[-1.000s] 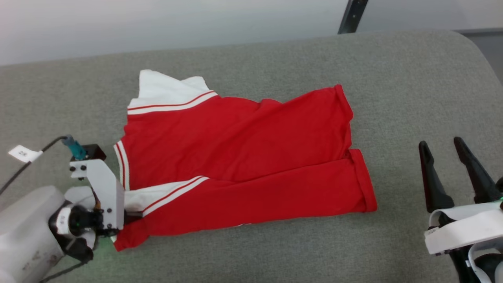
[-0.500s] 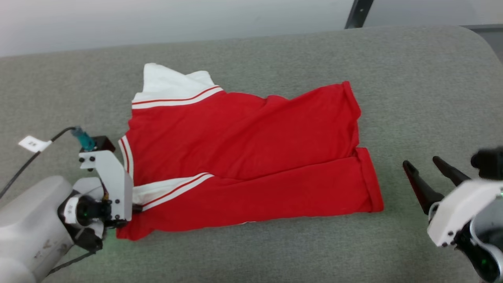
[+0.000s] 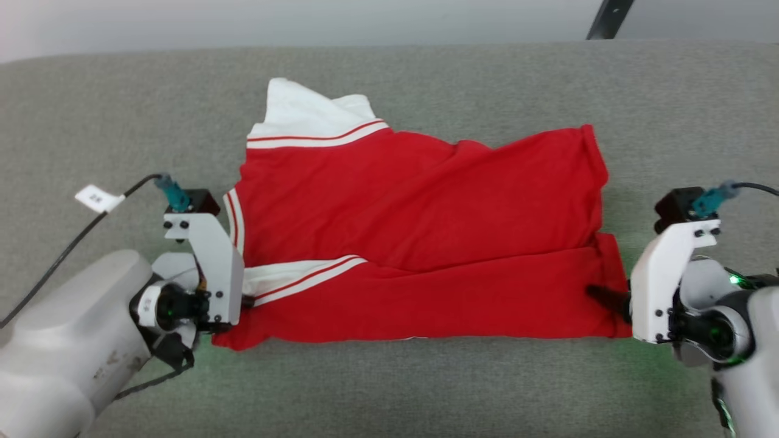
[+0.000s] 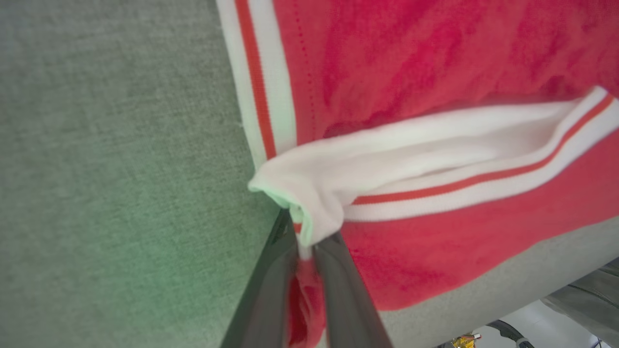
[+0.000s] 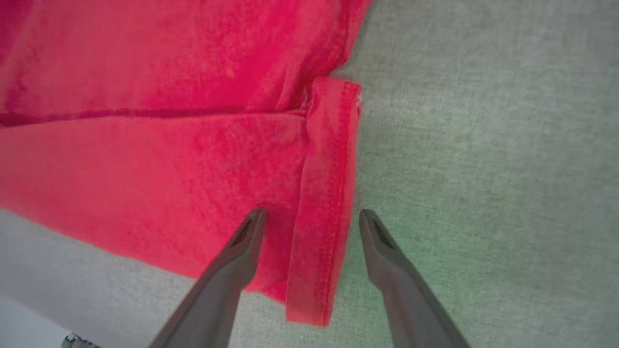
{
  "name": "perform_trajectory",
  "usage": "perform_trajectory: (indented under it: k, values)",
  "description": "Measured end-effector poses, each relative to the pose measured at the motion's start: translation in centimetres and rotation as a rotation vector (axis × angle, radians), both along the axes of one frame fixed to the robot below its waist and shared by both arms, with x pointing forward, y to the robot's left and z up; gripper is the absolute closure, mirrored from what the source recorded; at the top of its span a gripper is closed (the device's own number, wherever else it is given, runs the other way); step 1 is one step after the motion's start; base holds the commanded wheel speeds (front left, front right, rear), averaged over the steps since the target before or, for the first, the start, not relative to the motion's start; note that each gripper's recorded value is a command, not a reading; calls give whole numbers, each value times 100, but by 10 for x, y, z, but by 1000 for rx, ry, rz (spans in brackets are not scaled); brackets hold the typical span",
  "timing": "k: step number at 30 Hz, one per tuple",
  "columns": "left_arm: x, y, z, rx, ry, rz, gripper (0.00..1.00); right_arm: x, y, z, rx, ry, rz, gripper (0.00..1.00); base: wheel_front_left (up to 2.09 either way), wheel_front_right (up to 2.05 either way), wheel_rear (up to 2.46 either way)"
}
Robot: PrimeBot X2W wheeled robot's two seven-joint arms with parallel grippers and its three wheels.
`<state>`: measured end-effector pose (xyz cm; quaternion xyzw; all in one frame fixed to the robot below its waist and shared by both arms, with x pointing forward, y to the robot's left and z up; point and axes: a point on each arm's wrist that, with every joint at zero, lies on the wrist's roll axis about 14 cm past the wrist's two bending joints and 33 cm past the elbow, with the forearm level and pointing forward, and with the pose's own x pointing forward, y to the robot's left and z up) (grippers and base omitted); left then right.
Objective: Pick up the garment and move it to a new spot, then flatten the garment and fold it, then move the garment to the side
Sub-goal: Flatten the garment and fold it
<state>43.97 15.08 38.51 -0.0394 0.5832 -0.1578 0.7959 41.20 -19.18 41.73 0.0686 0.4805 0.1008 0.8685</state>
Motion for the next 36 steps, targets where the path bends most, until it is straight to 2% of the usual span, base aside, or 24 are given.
perform_trajectory:
  k: [6, 7, 8, 9, 17, 27, 36]
  values:
    - [3, 2, -3, -11, 1, 13, 100, 2, 12, -27, -5, 144, 19, 0, 0, 0, 0]
    - [4, 2, -4, -18, 0, 17, 100, 3, 13, -30, 1, 163, 19, 8, 0, 0, 0]
    - [3, 2, -5, -20, 2, 20, 100, 4, 14, -32, 3, 178, 17, 64, 0, 0, 0]
    - [4, 3, -5, -22, 2, 21, 100, 5, 13, -33, -11, 182, 22, 100, 0, 0, 0]
    - [2, 5, -5, -48, -4, 45, 100, 9, 13, -35, -5, 193, 16, 100, 0, 0, 0]
    - [-3, 10, 10, -47, -8, 51, 100, 5, 2, -16, 0, 169, 9, 100, 0, 0, 0]
    - [-17, 19, 26, -14, 7, 54, 100, -9, -2, 7, -15, 159, 55, 100, 0, 0, 0]
